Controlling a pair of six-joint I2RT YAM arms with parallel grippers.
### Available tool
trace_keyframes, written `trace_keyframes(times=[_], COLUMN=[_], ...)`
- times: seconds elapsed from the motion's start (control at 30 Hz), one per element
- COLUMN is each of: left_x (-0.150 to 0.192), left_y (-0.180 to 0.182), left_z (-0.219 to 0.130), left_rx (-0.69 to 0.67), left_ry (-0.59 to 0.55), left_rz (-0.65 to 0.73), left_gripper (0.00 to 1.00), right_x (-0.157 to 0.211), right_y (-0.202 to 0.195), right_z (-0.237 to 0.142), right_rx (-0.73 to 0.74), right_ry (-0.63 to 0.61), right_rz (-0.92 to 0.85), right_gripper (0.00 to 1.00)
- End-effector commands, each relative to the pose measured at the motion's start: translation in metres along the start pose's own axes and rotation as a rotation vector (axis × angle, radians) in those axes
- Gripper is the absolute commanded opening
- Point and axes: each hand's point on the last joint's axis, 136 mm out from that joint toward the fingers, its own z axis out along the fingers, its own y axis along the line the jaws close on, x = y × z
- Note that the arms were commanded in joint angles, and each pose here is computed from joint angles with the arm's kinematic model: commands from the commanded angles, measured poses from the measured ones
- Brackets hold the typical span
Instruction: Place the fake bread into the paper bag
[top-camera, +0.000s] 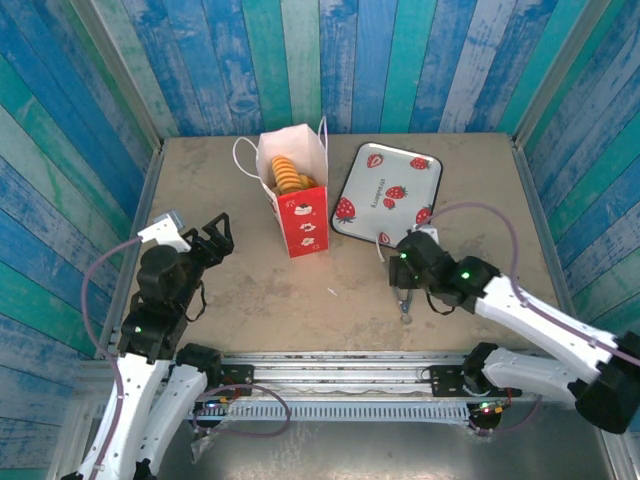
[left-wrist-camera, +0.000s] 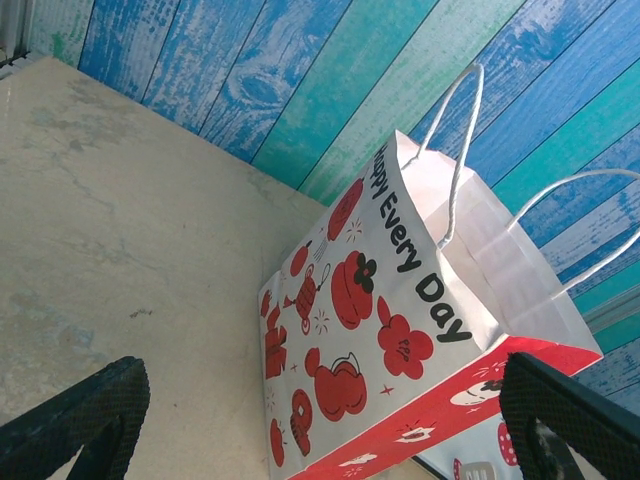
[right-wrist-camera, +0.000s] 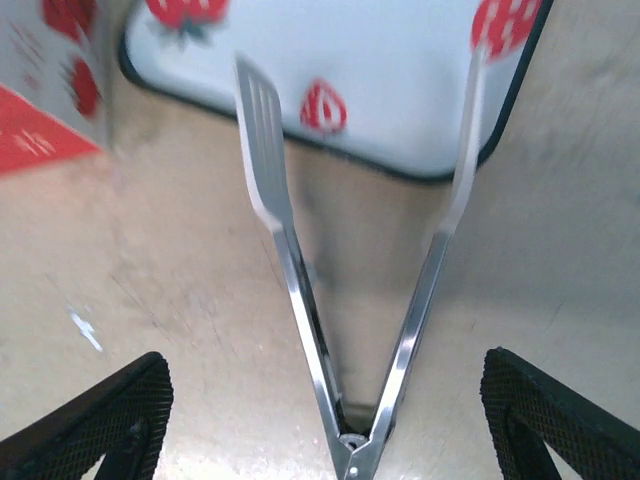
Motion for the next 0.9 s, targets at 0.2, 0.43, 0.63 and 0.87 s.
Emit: trace_keyframes(times=[0.2,0.43,0.63,0.87], left_x=[-0.009,-0.016,-0.019,0.001], left_y=[0.011,0.033,0.059,0.106], left_z=[0.02,0.037,0.036,0.041], left_rx=[-0.057,-0.182,-0.287,-0.44], left_ry=[-0.08,-0.154,-0.28,-0.362], left_rz=[0.037,0.159,0.25,0.354], left_gripper=[0.94,0.94,0.94,0.94], right_x=[-0.08,-0.103,-0.079,-0.071], right_y=[-0.057,-0.102,-0.156,-0.183], right_z=[-0.052,-0.043,-0.005,0.033], right_rx=[0.077,0.204,0.402,0.45], right_ry=[-0.279,-0.446,-0.5,-0.542], right_rz=[0.008,0.082,0.156,0.103], right_gripper=[1.0,1.0,1.0,1.0])
